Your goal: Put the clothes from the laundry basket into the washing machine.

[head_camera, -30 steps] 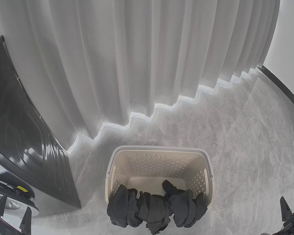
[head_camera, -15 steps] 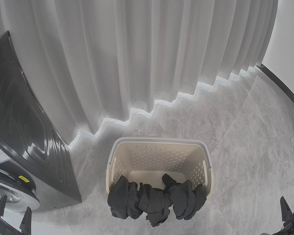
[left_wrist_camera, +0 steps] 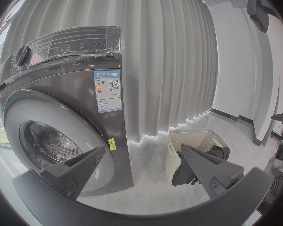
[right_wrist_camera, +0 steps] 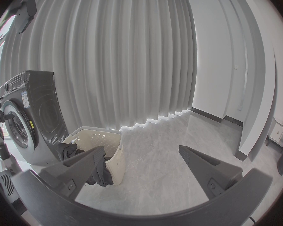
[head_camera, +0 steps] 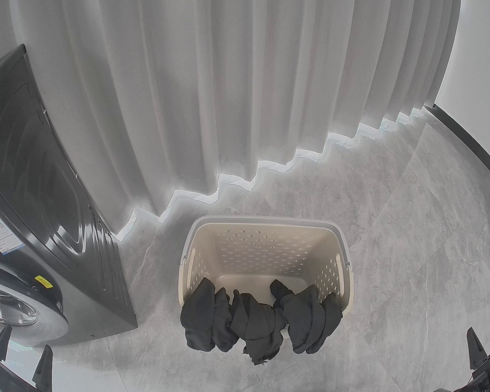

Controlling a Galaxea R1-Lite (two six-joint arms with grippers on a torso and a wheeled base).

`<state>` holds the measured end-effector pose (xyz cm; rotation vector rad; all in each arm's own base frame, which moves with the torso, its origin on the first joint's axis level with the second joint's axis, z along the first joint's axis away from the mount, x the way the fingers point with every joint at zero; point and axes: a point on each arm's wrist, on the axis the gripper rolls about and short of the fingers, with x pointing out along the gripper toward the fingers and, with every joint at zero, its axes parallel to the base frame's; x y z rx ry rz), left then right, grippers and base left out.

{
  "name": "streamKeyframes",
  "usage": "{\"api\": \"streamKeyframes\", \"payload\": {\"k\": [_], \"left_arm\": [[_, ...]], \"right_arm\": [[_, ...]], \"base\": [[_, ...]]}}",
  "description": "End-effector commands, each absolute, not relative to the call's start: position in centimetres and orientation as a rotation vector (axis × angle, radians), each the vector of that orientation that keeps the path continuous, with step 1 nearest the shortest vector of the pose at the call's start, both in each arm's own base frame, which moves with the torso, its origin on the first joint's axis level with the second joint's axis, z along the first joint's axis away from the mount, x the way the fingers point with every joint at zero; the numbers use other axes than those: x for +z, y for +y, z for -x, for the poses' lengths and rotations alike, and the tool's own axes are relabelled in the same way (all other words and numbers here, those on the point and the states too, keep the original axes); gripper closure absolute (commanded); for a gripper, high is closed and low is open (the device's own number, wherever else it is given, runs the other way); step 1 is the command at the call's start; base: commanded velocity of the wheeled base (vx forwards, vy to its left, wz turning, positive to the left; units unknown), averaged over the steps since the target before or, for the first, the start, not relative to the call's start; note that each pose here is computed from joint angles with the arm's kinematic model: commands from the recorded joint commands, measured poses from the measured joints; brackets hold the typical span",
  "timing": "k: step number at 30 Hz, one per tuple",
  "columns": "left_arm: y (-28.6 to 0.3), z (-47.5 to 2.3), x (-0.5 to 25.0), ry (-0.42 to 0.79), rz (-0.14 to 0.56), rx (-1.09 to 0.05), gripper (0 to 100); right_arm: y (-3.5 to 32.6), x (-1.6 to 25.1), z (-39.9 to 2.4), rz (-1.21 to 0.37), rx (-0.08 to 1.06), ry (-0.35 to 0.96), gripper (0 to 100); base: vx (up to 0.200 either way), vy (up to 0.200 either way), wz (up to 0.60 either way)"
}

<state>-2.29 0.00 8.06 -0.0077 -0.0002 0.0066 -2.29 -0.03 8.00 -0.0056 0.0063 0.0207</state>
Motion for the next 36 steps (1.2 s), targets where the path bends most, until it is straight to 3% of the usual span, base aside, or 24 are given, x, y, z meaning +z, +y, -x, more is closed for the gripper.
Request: {"api": "streamKeyframes", "payload": {"k": [1, 8, 14, 36], "left_arm": [[0.00, 2.26, 7.54, 0.005, 0.008, 0.008, 0], [0.00, 2.26, 7.54, 0.005, 0.009, 0.008, 0], [0.00, 2.26, 7.54, 0.005, 0.008, 0.008, 0], [0.00, 2.26, 7.54, 0.005, 0.009, 0.008, 0]], "right_arm": [[-0.03, 7.61, 2.27, 0.006, 0.022, 0.009, 0], [-0.03, 7.61, 2.27, 0.006, 0.022, 0.009, 0], [-0.02, 7.61, 2.27, 0.006, 0.023, 0.009, 0], [-0.03, 7.61, 2.27, 0.006, 0.022, 0.009, 0]], "base": [[0.000, 0.000, 0.00], [0.000, 0.000, 0.00], [-0.200, 0.000, 0.00], [-0.027, 0.000, 0.00]]}}
